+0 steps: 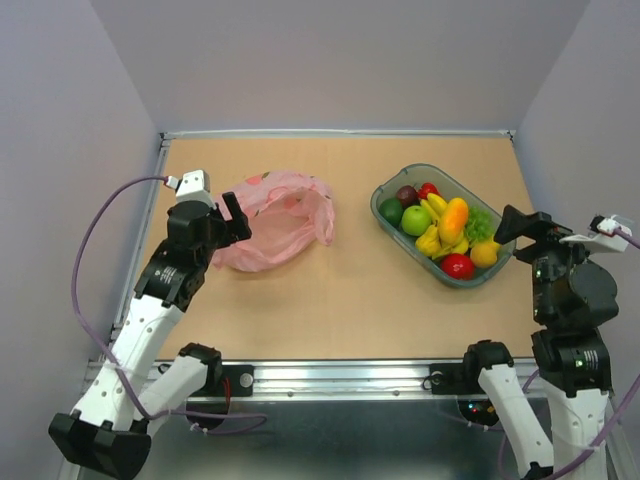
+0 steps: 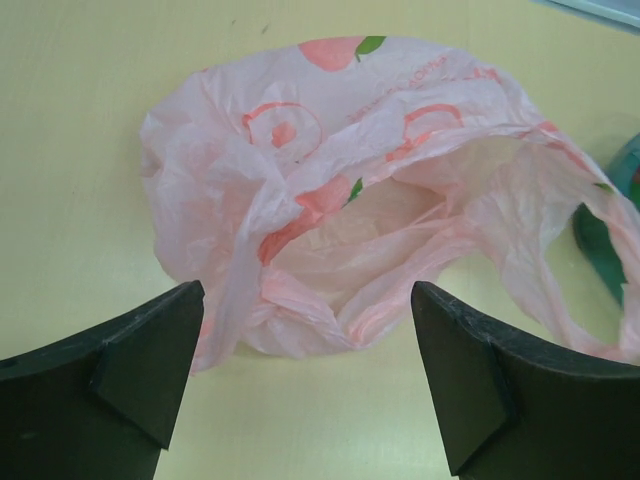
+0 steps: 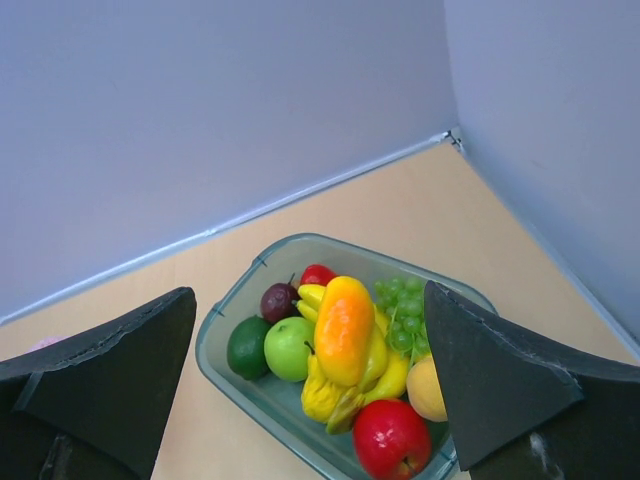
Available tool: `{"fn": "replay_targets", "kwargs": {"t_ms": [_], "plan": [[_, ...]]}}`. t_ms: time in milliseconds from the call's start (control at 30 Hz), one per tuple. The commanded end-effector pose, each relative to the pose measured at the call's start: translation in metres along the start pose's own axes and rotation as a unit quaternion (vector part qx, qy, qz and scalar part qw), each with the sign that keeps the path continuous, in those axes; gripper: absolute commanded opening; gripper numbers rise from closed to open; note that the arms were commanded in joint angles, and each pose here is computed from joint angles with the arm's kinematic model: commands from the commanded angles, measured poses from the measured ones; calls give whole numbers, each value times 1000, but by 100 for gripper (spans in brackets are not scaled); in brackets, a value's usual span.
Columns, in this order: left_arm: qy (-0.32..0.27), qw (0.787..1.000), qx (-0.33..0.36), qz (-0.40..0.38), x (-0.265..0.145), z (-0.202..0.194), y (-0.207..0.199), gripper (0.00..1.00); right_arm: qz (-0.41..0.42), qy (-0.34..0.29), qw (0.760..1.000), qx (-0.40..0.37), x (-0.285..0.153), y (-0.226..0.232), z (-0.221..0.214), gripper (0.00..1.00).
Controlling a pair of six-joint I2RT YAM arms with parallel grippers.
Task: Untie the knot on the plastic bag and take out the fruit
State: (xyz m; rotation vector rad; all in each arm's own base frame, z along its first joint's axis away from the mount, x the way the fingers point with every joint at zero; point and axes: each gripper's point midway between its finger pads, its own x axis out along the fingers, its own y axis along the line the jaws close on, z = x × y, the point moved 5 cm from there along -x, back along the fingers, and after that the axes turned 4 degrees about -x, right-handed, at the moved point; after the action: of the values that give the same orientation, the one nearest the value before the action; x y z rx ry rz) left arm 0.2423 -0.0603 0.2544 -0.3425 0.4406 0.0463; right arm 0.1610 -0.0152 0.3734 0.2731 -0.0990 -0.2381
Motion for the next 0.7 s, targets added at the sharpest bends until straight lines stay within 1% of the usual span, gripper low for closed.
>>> {"fn": "replay_targets", "kwargs": {"t_ms": [0, 67, 167, 200, 267, 333, 367, 400, 433, 467, 533, 600, 667], "plan": [[-37, 999, 23, -30, -35, 28, -13, 96, -9, -17, 1000, -22, -11, -9, 1, 100], [-54, 997, 38, -48, -53, 39, -18, 96, -8, -26, 999, -20, -18, -10, 6, 100], [-81, 994, 43, -65, -78, 53, -17, 96, 0, -41, 999, -23, -26, -9, 19, 100], [-105, 991, 39, -74, -94, 65, -17, 96, 4, -51, 998, -23, -31, -8, 27, 100], [-123, 989, 36, -77, -107, 72, -14, 96, 7, -58, 998, -29, -36, -9, 33, 100], [-161, 983, 31, -87, -116, 71, -8, 96, 14, -72, 997, -38, -44, -10, 39, 100], [-177, 980, 20, -88, -120, 70, -4, 96, 18, -75, 996, -41, -47, -10, 39, 100], [-209, 973, -3, -97, -136, 71, 2, 96, 23, -84, 995, -41, -53, -11, 41, 100], [-222, 970, -9, -100, -140, 70, 6, 96, 27, -88, 995, -40, -57, -11, 42, 100], [-230, 967, -20, -106, -144, 68, 8, 99, 30, -88, 995, -37, -60, -12, 42, 100], [-242, 964, -29, -107, -155, 63, 16, 99, 53, -91, 994, -39, -72, -10, 40, 100], [-250, 964, -46, -78, -163, 62, 28, 99, 68, -91, 993, -36, -79, -9, 36, 100], [-259, 962, -51, -67, -174, 62, 37, 99, 80, -93, 992, -26, -89, -10, 33, 100]]}}
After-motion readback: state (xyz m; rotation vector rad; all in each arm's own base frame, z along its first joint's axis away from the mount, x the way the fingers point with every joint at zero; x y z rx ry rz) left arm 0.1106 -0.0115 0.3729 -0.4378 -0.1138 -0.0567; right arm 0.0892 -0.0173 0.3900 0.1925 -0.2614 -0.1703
